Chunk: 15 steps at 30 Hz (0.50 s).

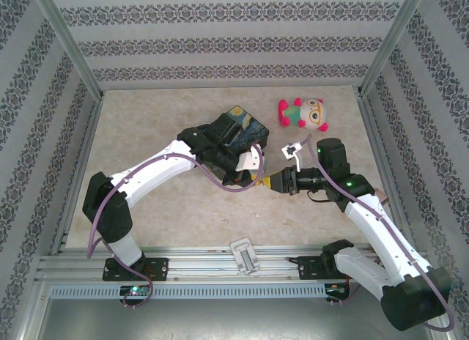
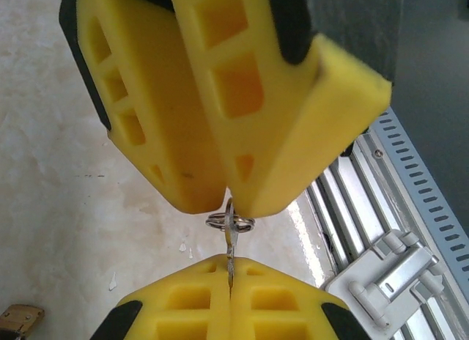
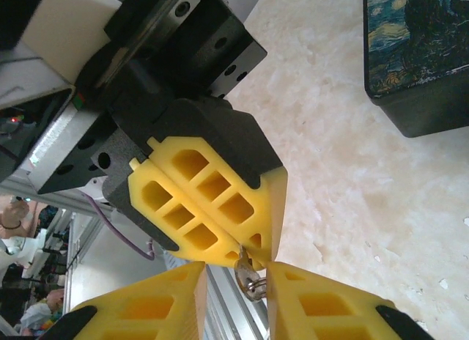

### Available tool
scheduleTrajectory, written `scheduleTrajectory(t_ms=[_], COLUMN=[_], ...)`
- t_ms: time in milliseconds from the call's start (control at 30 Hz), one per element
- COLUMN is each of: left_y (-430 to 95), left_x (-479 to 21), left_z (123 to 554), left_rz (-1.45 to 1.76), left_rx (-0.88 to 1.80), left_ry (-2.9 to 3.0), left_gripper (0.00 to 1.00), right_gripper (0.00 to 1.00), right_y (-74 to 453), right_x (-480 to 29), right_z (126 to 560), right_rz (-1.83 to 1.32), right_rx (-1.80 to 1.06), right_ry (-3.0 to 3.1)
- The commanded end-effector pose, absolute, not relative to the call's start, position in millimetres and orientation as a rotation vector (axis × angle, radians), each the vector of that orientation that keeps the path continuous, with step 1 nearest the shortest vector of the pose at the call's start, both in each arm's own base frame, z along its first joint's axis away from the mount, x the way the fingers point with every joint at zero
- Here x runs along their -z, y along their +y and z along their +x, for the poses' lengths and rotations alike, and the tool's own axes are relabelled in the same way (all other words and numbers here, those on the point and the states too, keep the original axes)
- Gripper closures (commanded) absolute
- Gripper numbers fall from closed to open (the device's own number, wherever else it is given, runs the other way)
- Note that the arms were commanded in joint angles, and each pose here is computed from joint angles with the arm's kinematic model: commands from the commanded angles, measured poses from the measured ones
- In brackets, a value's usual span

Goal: Unlock a padlock with a key

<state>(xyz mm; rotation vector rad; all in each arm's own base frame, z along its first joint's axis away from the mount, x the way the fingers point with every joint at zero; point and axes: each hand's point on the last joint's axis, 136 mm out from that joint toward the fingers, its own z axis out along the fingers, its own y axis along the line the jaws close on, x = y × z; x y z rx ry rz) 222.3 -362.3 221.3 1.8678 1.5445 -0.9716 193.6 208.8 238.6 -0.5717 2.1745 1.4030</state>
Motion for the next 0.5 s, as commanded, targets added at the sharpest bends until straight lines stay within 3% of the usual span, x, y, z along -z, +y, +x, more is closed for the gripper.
scheduleTrajectory(t_ms=[0, 300, 467], left_y=[-360.0, -359.1, -357.4], left_x=[-232.1, -234.2, -236.2], left_z=[218.5, 217.3, 218.1], left_rz=[1.871, 1.864, 1.855], left_rx=[1.017, 1.032, 1.037], left_ry=[1.513, 1.515, 1.520], left_gripper=[1.00, 1.00, 1.00], right_gripper=[0.72, 0.83, 0.84], right_y=[212.3, 216.3, 217.1], right_x=[-244.6, -239.3, -237.8], right_z=[193.9, 192.9, 191.9], right_rz=[-0.623, -0.637, -0.638], right_rx=[-1.373, -1.372, -1.377], right_ry=[2.151, 2.165, 2.170])
